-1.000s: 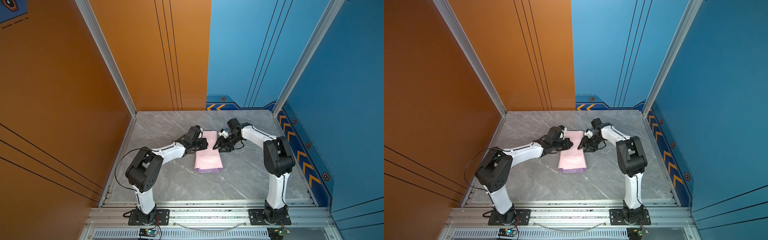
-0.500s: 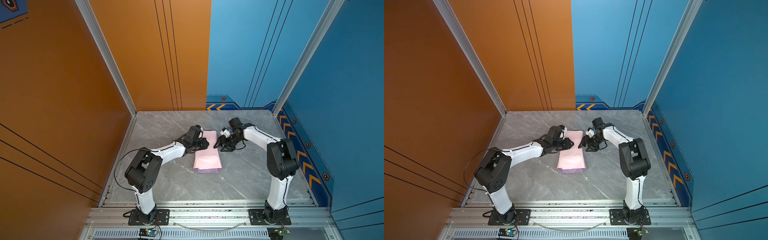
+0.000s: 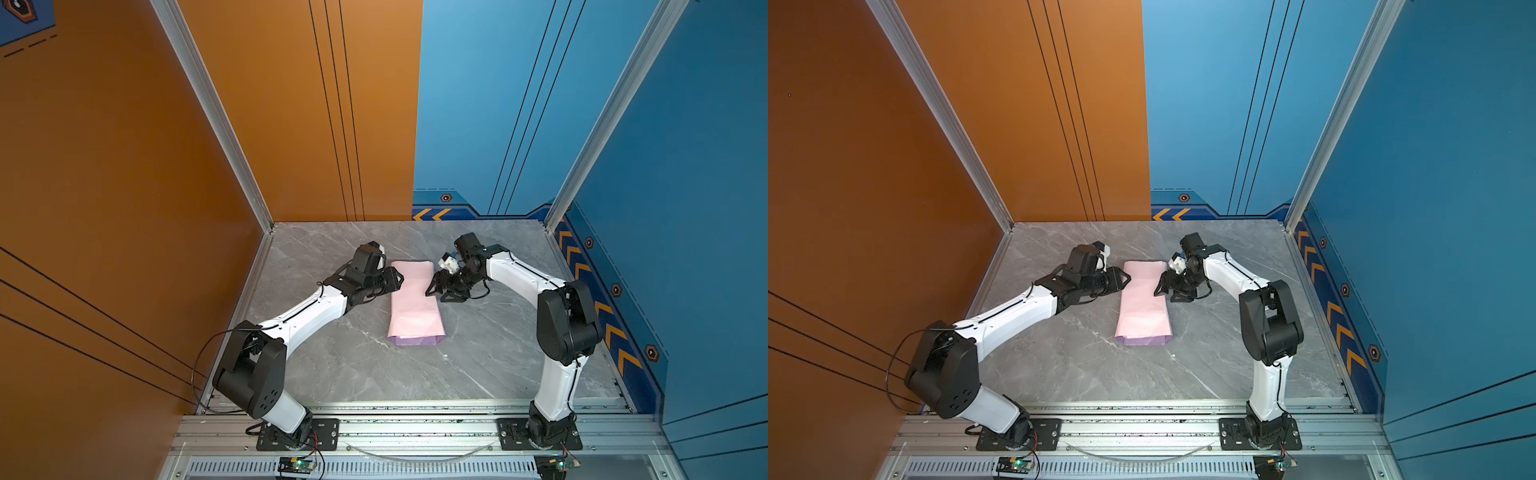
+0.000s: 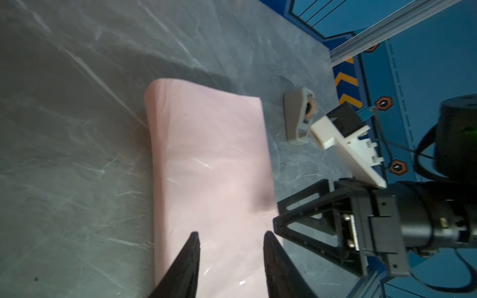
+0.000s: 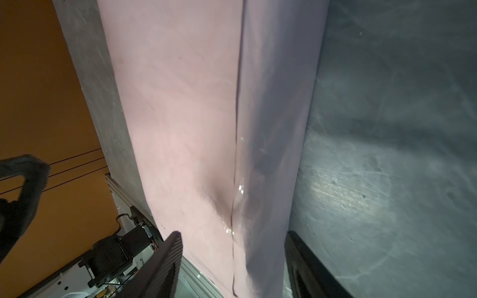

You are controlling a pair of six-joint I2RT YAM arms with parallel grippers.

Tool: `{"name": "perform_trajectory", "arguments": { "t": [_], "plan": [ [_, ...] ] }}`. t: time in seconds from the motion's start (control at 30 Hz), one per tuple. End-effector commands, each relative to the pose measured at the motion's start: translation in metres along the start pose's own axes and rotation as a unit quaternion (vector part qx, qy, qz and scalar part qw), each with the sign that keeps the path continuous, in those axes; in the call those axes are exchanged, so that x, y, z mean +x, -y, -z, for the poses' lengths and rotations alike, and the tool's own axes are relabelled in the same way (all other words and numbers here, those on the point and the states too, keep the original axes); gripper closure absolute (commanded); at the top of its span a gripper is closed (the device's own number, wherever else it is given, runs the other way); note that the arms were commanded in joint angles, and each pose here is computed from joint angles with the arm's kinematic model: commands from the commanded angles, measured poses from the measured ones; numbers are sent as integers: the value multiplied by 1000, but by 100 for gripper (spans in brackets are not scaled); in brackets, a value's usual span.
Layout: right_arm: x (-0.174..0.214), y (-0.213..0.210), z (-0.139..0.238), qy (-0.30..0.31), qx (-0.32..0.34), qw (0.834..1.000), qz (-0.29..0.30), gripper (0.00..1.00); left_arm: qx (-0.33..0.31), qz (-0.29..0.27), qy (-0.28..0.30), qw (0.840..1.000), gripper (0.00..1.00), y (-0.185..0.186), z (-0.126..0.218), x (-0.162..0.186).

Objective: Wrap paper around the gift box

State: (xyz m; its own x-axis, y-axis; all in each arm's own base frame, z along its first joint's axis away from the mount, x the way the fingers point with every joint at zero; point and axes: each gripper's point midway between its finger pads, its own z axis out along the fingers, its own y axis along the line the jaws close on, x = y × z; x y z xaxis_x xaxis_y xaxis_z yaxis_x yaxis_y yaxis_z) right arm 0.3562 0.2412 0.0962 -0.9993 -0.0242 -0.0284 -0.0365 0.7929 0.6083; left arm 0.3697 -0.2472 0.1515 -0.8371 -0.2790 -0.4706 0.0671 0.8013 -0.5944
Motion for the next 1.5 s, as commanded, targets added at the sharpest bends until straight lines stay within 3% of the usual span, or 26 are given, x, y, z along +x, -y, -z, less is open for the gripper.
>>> {"name": "perform_trajectory", "arguments": {
  "t": [0.0,0.3,0.4,0.47,0.6,0.73,0.83,0.9,0.97,1.07,1.13,1.47],
  "plan": [
    [-4,1,-6,-4,6,1000,0,36,-24,31,-44,998,60,-28,-20,32],
    [-22,-3,-16,13,-3,1000,-1,46,-6,33,-47,998,68,-22,-44,36],
    [-29,-7,-14,21,-7,1000,2,46,-2,29,-42,999,67,-19,-47,32],
    [-36,-7,-7,34,-5,999,4,41,-4,18,-34,999,65,-16,-46,26],
    [-43,-2,23,75,9,997,12,35,-24,-30,-3,999,57,-8,-27,3],
    [-34,9,58,121,25,992,28,35,-23,-131,15,991,49,10,-4,-11],
    [-18,25,67,143,14,990,14,36,-5,-278,-2,960,42,33,3,1],
    [-10,29,70,161,0,987,16,36,6,-382,-20,924,38,47,0,17],
    [2,36,68,172,-2,985,23,36,20,-477,-48,877,34,55,-5,38],
    [17,41,65,186,-1,982,44,37,21,-578,-82,812,30,54,-16,62],
    [25,44,65,198,11,978,63,36,11,-610,-91,787,29,50,-23,68],
    [44,40,41,196,5,973,124,35,-51,-647,-102,754,27,31,-51,63]
  ]
}}
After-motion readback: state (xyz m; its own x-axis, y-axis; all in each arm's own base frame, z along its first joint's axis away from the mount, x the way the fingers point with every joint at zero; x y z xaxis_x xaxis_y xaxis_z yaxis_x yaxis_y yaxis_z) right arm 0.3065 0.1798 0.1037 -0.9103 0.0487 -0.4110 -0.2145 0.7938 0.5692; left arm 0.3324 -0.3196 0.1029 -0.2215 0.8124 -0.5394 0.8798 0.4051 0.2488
